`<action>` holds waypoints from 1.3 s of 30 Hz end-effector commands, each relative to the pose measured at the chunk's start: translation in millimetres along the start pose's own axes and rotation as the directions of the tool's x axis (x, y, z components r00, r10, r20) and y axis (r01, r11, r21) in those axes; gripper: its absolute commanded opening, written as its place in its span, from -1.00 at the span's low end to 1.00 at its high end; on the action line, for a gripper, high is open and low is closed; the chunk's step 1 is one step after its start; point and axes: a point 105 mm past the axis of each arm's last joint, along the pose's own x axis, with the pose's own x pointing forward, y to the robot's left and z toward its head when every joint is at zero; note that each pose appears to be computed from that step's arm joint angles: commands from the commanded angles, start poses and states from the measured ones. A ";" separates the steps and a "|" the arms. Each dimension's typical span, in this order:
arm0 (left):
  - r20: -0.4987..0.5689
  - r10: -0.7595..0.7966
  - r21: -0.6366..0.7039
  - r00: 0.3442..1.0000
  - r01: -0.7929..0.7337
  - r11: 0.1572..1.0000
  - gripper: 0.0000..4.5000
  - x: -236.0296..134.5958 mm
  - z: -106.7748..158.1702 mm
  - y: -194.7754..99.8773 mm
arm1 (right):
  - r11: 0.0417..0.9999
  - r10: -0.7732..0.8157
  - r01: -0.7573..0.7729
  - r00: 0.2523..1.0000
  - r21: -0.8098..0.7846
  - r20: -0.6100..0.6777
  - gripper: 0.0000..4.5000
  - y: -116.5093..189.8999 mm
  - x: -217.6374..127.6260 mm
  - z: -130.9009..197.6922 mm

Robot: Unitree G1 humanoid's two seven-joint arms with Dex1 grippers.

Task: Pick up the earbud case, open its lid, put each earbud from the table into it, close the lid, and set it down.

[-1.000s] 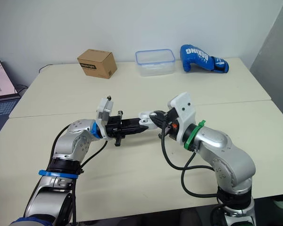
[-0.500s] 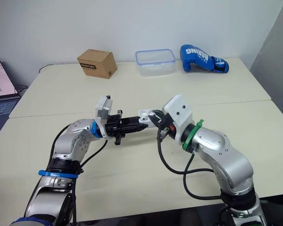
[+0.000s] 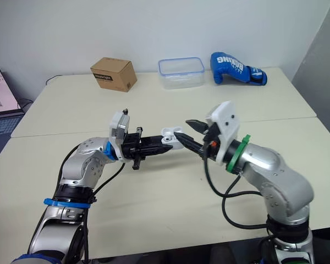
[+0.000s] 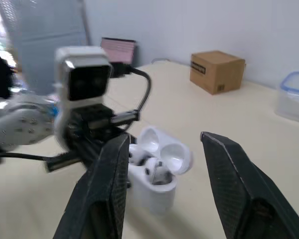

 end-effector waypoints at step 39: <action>-0.048 -0.070 0.024 0.996 0.071 0.997 -0.65 4.9 9.2 -19.0 | 0.800 0.330 -0.412 0.909 -0.435 -0.254 -0.98 -32.5 57.5 2.1</action>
